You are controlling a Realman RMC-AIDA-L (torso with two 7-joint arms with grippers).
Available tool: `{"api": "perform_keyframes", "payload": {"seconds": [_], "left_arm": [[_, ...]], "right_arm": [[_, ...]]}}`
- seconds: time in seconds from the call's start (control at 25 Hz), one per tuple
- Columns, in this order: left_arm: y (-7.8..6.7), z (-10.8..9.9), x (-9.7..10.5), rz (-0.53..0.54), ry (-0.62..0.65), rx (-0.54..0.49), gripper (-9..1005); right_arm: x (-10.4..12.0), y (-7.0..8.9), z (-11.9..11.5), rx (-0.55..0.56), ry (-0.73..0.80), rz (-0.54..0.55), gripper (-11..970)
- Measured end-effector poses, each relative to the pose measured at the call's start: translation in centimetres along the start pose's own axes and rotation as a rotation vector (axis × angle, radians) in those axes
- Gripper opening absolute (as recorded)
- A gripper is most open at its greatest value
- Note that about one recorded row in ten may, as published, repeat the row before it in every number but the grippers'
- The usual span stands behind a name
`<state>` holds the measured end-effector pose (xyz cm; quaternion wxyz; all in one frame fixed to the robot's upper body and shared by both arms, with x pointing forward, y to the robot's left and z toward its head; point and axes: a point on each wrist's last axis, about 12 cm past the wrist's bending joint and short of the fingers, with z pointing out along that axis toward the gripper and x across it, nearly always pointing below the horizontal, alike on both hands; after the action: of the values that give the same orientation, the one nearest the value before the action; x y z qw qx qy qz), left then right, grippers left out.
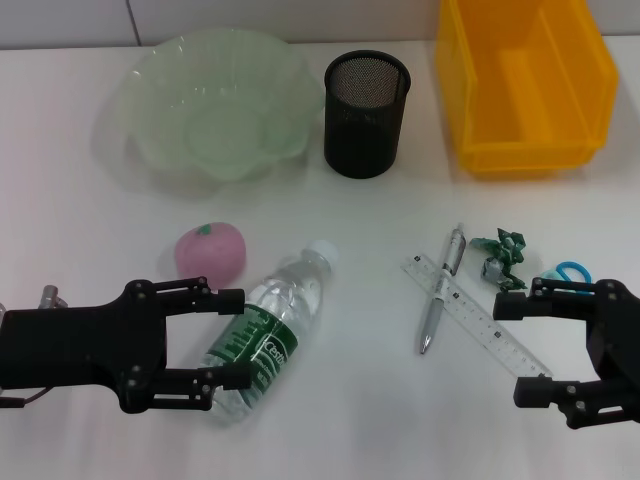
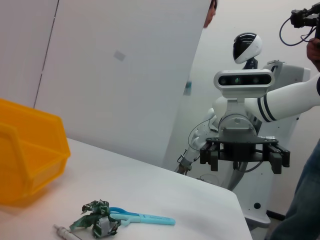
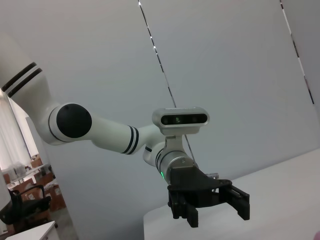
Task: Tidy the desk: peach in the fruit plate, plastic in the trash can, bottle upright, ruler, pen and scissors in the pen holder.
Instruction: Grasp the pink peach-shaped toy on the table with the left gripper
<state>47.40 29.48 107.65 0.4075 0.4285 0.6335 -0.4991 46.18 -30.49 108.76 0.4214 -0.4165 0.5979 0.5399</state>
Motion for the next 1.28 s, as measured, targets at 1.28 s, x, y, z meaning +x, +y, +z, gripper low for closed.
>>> {"api": "perform_keyframes", "payload": {"seconds": [1.28], "left_arm": [[6.6, -0.5, -6.7, -0.258, 0.361, -0.398, 767]], "right_arm": [[0.5, 0.0, -0.1, 0.030, -0.006, 0.020, 803]]}}
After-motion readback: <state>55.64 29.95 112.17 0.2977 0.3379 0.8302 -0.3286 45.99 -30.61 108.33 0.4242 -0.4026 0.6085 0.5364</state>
